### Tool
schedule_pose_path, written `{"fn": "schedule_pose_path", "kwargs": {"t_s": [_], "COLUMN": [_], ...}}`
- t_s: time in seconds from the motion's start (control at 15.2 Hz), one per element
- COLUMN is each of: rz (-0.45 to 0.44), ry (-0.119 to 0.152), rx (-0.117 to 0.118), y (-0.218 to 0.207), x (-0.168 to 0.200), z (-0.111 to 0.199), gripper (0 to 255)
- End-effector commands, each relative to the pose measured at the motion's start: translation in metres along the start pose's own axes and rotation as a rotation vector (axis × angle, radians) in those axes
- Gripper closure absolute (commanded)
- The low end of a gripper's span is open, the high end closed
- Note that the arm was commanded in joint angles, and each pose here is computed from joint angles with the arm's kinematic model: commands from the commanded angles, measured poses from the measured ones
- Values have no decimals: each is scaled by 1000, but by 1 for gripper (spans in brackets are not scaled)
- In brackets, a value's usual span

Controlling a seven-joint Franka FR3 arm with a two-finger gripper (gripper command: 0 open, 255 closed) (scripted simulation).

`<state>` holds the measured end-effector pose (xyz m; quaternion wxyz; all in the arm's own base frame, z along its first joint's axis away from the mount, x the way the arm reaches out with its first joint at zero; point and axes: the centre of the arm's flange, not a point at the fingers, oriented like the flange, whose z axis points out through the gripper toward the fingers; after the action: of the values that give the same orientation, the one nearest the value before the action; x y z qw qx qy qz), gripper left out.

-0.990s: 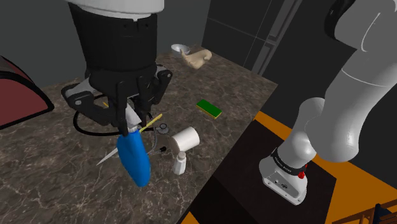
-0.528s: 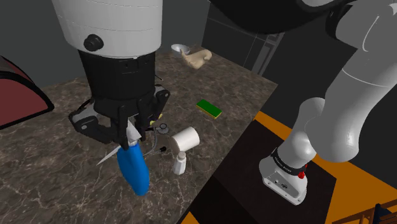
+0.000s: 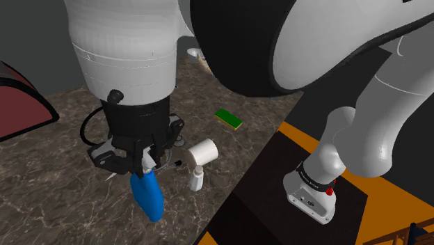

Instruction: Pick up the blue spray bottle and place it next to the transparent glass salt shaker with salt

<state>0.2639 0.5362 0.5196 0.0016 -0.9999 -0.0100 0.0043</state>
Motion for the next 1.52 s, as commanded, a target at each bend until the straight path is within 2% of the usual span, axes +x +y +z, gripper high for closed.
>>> {"fn": "schedule_pose_path", "kwargs": {"t_s": [0.0, 0.99, 1.45], "rz": [0, 0, 0], "ry": [0, 0, 0], "rx": [1, 1, 1], "y": [0, 1, 1], "x": [0, 1, 1], "z": [10, 89, 89], "gripper": [255, 255, 255]}}
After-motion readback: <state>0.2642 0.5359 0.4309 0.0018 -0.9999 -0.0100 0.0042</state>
